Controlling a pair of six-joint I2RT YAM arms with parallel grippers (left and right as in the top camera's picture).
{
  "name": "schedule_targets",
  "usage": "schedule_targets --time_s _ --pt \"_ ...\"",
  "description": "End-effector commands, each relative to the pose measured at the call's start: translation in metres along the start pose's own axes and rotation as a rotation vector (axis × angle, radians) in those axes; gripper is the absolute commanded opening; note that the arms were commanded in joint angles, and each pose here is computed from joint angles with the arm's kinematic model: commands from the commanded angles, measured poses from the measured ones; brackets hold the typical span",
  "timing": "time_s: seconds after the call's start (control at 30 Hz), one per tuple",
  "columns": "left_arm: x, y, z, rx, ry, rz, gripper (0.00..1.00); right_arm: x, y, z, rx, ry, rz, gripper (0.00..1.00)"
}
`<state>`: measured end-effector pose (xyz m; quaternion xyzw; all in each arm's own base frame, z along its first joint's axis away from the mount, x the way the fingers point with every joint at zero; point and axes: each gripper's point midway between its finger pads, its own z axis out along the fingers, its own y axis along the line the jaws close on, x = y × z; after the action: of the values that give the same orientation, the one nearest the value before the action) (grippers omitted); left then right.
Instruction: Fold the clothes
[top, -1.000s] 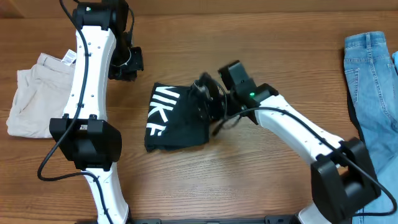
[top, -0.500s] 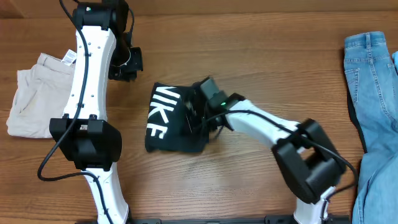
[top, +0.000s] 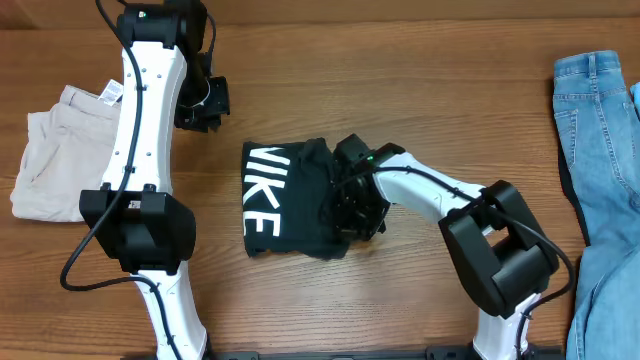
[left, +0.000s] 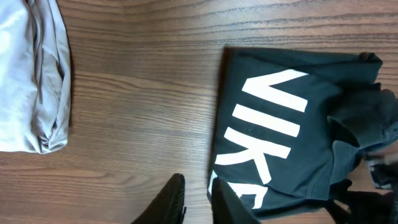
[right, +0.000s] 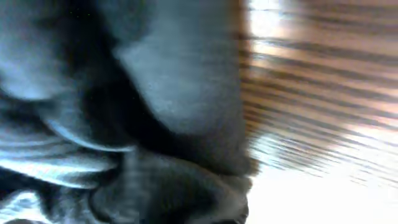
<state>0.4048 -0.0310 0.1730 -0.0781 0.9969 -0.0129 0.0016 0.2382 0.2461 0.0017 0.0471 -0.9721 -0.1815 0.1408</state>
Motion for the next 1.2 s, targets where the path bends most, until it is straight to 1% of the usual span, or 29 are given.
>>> schedule_targets --time_s 0.0,0.07,0.13,0.23,0.33,0.43,0.47,0.53,0.63,0.73,0.8,0.87,0.93,1.03,1.1,1.17 --pt "-0.001 -0.002 -0.01 0.0 -0.034 0.032 0.21 -0.019 -0.004 -0.04 -0.001 -0.121 0.003 0.04" --pt "-0.002 -0.002 -0.01 0.001 -0.038 0.033 0.22 -0.023 0.012 -0.058 -0.1 -0.152 -0.057 0.04" --pt "-0.003 -0.002 -0.01 0.002 -0.04 0.032 0.22 -0.027 0.042 -0.08 -0.262 -0.195 -0.178 0.04" --pt "-0.003 -0.002 -0.01 0.002 -0.039 0.032 0.23 -0.042 0.099 -0.122 -0.532 -0.327 -0.378 0.04" --pt "-0.003 -0.003 -0.01 0.002 -0.04 0.032 0.25 -0.064 0.126 -0.137 -0.578 -0.459 -0.42 0.04" --pt "-0.002 -0.004 -0.01 0.007 -0.038 0.033 0.25 -0.09 0.141 -0.135 -0.487 -0.624 -0.416 0.04" --pt "-0.002 -0.005 -0.01 0.011 -0.037 0.032 0.25 -0.1 0.14 -0.127 -0.429 -0.664 -0.381 0.04" --pt "-0.001 -0.005 -0.01 0.012 -0.034 0.026 0.24 -0.108 0.137 -0.112 -0.359 -0.695 -0.342 0.04" --pt "0.0 -0.008 -0.01 0.027 -0.028 0.027 0.24 -0.119 0.125 -0.075 -0.255 -0.683 -0.285 0.04" --pt "0.002 -0.007 -0.01 0.026 -0.021 0.026 0.24 -0.135 0.094 -0.043 -0.136 -0.675 -0.207 0.04" --pt "0.004 -0.007 -0.01 0.024 -0.014 0.027 0.24 -0.15 0.061 -0.042 -0.04 -0.704 -0.134 0.04" --pt "0.005 -0.007 -0.01 0.023 -0.009 0.027 0.24 -0.163 0.028 -0.054 0.033 -0.739 -0.057 0.04" --pt "0.005 -0.007 -0.01 0.023 -0.009 0.026 0.24 -0.173 0.001 -0.067 0.052 -0.748 0.007 0.04" --pt "0.005 -0.006 -0.01 0.023 -0.01 0.026 0.24 -0.179 -0.04 -0.083 0.062 -0.717 0.111 0.04" --pt "0.004 -0.007 -0.01 0.023 -0.013 0.027 0.24 -0.178 -0.051 -0.091 0.0 -0.675 0.135 0.04" --pt "0.002 -0.007 -0.01 0.024 -0.02 0.027 0.24 -0.174 -0.042 -0.099 -0.136 -0.626 0.055 0.04"
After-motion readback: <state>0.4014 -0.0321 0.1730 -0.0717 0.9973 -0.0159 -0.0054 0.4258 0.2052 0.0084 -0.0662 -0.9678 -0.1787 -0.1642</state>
